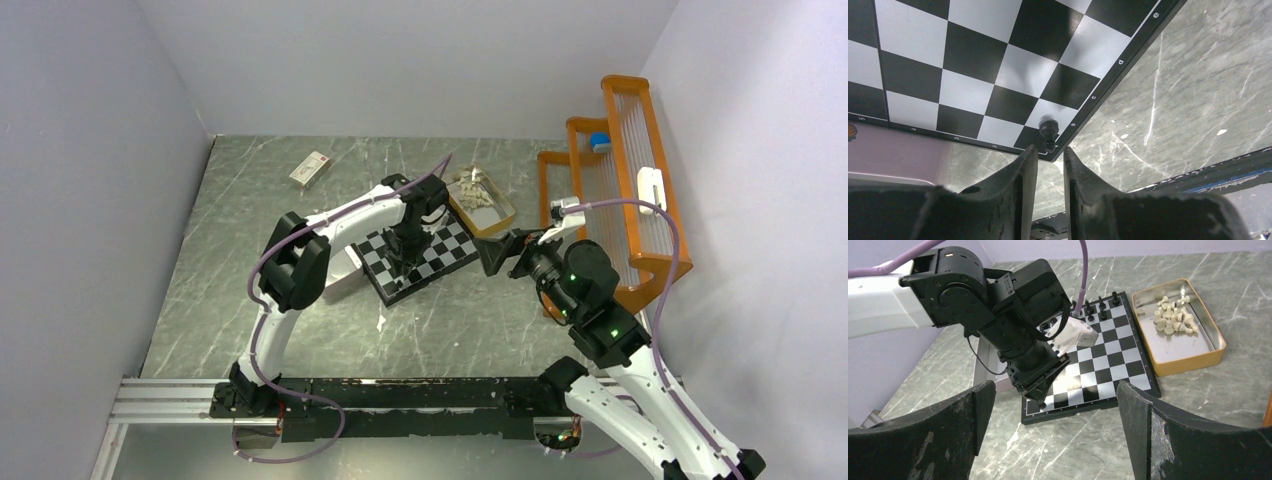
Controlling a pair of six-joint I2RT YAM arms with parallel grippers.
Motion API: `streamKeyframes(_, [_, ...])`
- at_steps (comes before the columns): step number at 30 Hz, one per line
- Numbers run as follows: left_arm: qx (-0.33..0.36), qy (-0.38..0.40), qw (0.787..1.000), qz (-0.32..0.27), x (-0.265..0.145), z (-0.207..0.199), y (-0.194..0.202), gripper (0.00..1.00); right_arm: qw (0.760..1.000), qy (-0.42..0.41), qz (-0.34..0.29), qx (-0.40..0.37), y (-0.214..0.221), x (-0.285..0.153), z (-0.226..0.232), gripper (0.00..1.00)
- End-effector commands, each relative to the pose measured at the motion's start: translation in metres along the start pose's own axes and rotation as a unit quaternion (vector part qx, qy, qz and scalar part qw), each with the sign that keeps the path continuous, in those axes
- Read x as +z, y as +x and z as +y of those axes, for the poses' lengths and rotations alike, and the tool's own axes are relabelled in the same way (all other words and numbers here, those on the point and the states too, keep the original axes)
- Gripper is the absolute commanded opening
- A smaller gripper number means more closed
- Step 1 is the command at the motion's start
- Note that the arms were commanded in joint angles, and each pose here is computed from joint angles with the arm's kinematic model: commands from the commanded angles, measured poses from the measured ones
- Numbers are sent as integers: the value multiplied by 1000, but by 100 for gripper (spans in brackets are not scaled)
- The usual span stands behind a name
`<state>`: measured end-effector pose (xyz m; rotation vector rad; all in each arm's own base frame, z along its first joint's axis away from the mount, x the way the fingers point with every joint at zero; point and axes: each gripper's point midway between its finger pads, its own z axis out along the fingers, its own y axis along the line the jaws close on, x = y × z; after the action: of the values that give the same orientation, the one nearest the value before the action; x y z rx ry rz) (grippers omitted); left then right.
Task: Set up the chess pieces on the board
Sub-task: Place the chess piece on the chessboard.
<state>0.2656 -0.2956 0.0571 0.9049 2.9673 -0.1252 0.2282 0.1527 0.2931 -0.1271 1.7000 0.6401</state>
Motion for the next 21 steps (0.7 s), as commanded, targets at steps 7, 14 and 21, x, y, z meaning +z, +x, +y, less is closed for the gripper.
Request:
streamKeyframes(7, [-36,33,991,-127,-63,4,-37,36,999,4,27,25,8,10,3,95])
streamKeyframes(14, [-166,80,929,-322,-163,74,-46,47,996,16,74,51,30,22,2,85])
streamKeyframes(21, [-207,-5,880,-428,-212,127,12,51,989,5,134,56,69,39,8,65])
